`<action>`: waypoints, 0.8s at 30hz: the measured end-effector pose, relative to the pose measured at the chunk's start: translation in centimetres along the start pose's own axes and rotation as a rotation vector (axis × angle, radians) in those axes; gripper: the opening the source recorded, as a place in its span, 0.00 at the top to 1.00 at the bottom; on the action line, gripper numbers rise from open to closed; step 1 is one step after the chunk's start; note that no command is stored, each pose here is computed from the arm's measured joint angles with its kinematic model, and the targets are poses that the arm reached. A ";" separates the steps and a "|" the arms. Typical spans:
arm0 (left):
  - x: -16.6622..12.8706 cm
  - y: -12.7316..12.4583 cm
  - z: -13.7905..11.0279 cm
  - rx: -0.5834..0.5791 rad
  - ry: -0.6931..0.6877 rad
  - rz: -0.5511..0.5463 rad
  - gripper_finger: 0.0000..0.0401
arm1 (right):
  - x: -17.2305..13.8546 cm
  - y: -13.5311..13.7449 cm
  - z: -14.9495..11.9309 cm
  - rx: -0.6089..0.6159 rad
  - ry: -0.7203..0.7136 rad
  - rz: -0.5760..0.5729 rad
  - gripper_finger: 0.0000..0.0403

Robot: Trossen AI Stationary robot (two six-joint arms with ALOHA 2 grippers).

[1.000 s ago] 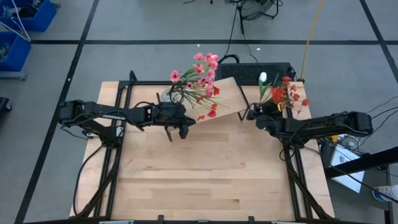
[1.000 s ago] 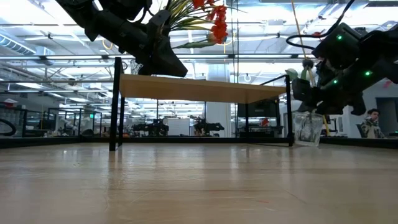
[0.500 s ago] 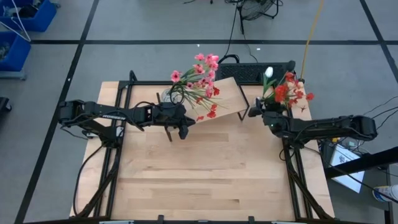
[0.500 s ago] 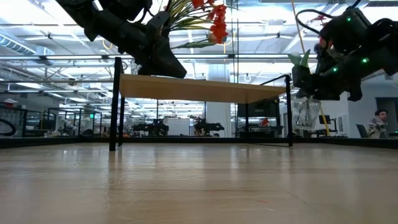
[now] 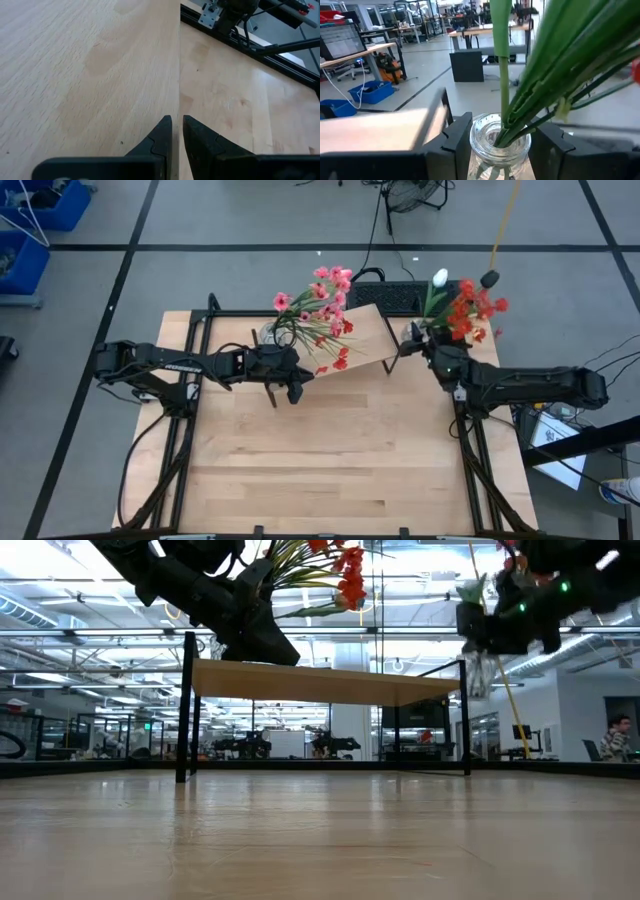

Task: Pick and place flowers into a vace then onto a shelf
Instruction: Put the transparent vase with flowers on the shelf

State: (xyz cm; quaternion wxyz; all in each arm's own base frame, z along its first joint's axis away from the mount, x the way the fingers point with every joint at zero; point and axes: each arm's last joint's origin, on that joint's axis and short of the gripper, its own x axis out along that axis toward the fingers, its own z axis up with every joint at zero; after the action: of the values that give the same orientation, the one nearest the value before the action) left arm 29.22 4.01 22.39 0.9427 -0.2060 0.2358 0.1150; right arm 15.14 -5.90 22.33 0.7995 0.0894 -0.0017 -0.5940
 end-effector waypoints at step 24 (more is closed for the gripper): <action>0.0 0.0 0.0 -0.002 0.000 -0.001 0.87 | 2.2 8.1 7.2 -0.108 0.062 0.301 0.65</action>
State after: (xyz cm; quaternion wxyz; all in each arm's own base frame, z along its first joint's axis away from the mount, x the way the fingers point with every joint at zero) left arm 29.22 4.00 22.40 0.9425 -0.2069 0.2358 0.1149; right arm 22.73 -6.72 30.37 0.8828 0.0634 0.0412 -0.4637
